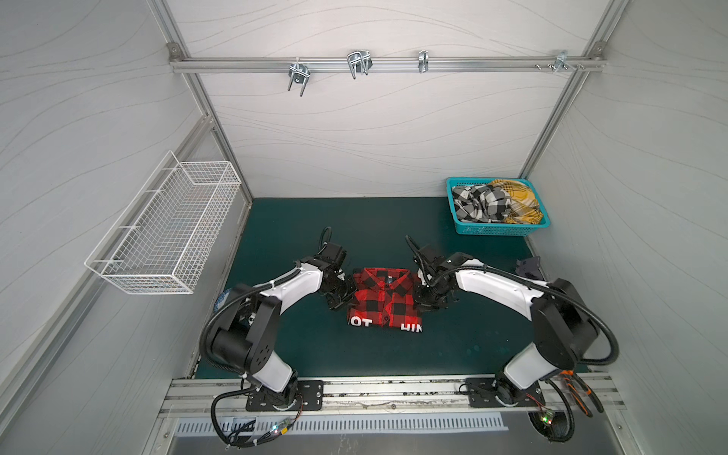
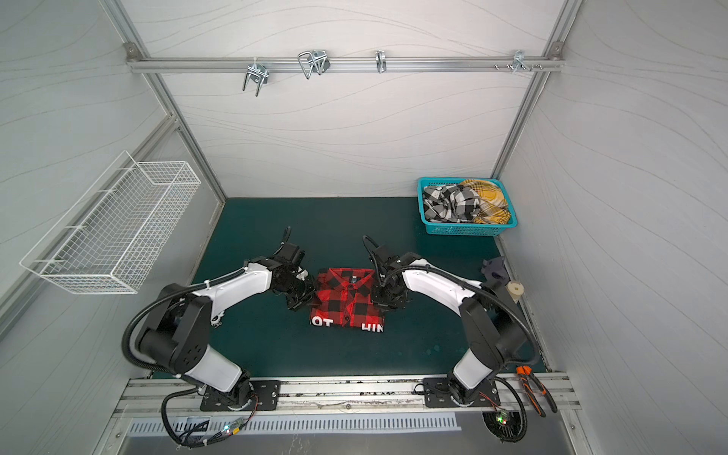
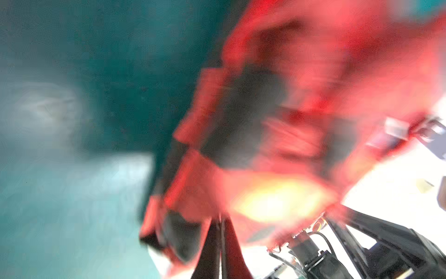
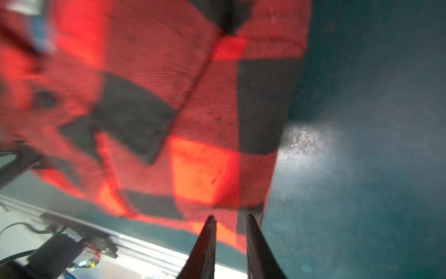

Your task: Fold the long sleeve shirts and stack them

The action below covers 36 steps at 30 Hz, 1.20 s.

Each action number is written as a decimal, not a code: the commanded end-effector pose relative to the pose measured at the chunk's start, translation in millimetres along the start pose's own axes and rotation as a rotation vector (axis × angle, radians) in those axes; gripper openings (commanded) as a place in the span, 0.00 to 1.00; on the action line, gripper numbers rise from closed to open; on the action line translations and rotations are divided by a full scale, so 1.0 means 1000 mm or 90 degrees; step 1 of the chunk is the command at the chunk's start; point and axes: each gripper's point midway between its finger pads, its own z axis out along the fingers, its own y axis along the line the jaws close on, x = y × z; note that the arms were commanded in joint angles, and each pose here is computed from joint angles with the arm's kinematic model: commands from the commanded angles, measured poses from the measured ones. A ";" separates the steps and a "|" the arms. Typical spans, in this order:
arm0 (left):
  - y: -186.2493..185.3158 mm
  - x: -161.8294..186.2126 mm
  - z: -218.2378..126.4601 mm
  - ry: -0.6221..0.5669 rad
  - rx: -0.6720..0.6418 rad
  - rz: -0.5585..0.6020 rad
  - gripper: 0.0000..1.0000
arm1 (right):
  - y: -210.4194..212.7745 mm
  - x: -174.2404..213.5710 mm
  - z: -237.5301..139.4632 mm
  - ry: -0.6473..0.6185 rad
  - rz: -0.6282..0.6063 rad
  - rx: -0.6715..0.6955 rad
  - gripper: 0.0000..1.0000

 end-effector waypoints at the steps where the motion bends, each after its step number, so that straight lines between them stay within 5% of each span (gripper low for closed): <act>1: -0.031 -0.009 -0.062 -0.108 0.023 0.093 0.17 | 0.001 0.001 -0.037 -0.034 -0.012 0.000 0.26; 7: -0.016 -0.011 -0.104 -0.184 0.014 0.121 0.36 | 0.004 0.001 -0.064 -0.073 -0.020 -0.025 0.30; 12: 0.003 -0.009 -0.095 -0.096 0.072 0.038 0.33 | 0.011 -0.001 -0.060 -0.065 -0.012 -0.079 0.29; 17: -0.012 -0.020 -0.075 -0.062 0.083 0.032 0.19 | 0.019 -0.015 -0.046 -0.050 -0.006 -0.106 0.21; 29: -0.088 -0.036 0.002 0.008 0.107 0.073 0.06 | 0.037 -0.057 -0.006 0.000 0.001 -0.122 0.17; 36: -0.085 -0.032 0.038 0.038 0.072 0.075 0.00 | 0.035 -0.062 0.010 0.013 0.007 -0.112 0.17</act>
